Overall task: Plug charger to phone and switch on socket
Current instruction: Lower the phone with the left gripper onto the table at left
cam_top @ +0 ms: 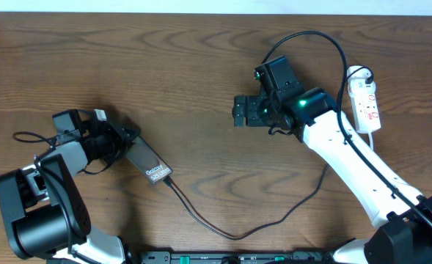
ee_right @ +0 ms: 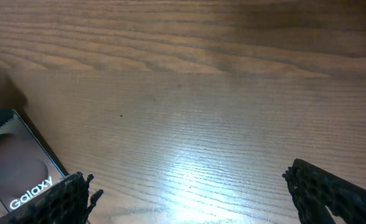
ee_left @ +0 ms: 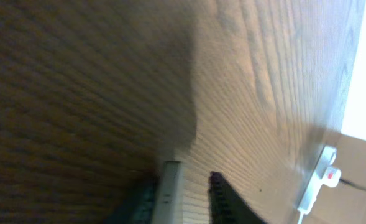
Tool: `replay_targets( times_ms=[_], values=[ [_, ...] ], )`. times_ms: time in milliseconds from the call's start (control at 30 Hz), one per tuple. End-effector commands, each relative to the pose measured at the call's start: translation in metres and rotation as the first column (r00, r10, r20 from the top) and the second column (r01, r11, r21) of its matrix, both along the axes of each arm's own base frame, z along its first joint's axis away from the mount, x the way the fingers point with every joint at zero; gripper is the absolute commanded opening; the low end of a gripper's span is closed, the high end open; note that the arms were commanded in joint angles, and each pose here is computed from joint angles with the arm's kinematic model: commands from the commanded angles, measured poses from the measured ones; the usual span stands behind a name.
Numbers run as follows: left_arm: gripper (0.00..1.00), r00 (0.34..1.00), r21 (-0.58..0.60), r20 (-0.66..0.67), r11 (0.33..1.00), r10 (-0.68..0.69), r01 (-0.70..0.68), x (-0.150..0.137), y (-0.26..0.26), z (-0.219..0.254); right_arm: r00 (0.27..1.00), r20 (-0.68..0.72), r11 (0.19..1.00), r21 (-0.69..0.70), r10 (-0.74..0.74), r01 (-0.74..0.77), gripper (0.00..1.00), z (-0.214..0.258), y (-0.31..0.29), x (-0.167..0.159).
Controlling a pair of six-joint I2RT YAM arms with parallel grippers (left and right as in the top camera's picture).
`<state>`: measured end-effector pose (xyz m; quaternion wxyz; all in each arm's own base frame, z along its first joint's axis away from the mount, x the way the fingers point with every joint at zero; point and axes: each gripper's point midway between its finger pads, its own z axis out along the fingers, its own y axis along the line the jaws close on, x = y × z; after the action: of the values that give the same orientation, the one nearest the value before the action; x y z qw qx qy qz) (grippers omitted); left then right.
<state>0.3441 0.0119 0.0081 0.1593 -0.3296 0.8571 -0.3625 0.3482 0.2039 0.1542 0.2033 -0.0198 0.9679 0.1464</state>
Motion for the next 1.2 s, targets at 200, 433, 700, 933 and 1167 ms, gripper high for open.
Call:
replay_targets(
  times_ms=[200, 433, 700, 933, 1167],
  values=[
    [0.59, 0.999, 0.025, -0.034, 1.000, 0.003, -0.002, -0.005, 0.002, -0.002, 1.000, 0.011, 1.000, -0.014, 0.013, -0.013, 0.99, 0.001, 0.001, 0.001],
    [0.76, 0.982, 0.109, -0.180, 0.993, 0.054, -0.034, -0.029, 0.014, -0.023, 1.000, 0.011, 1.000, -0.014, 0.013, -0.013, 0.99, 0.001, 0.001, 0.001],
    [0.80, 0.954, 0.187, -0.287, 0.982, 0.087, -0.033, -0.051, 0.023, -0.036, 1.000, 0.011, 1.000, -0.013, 0.013, -0.013, 0.99, 0.001, 0.001, 0.000],
    [0.80, 0.941, 0.177, -0.334, 0.984, 0.050, 0.011, -0.065, 0.018, -0.038, 1.000, 0.011, 1.000, -0.013, 0.014, -0.014, 0.99, 0.002, 0.001, 0.001],
    [0.81, 0.930, 0.188, -0.365, 0.982, 0.037, 0.035, -0.074, 0.018, -0.040, 1.000, 0.011, 1.000, -0.014, 0.014, -0.014, 0.99, 0.001, 0.001, 0.000]
  ],
)
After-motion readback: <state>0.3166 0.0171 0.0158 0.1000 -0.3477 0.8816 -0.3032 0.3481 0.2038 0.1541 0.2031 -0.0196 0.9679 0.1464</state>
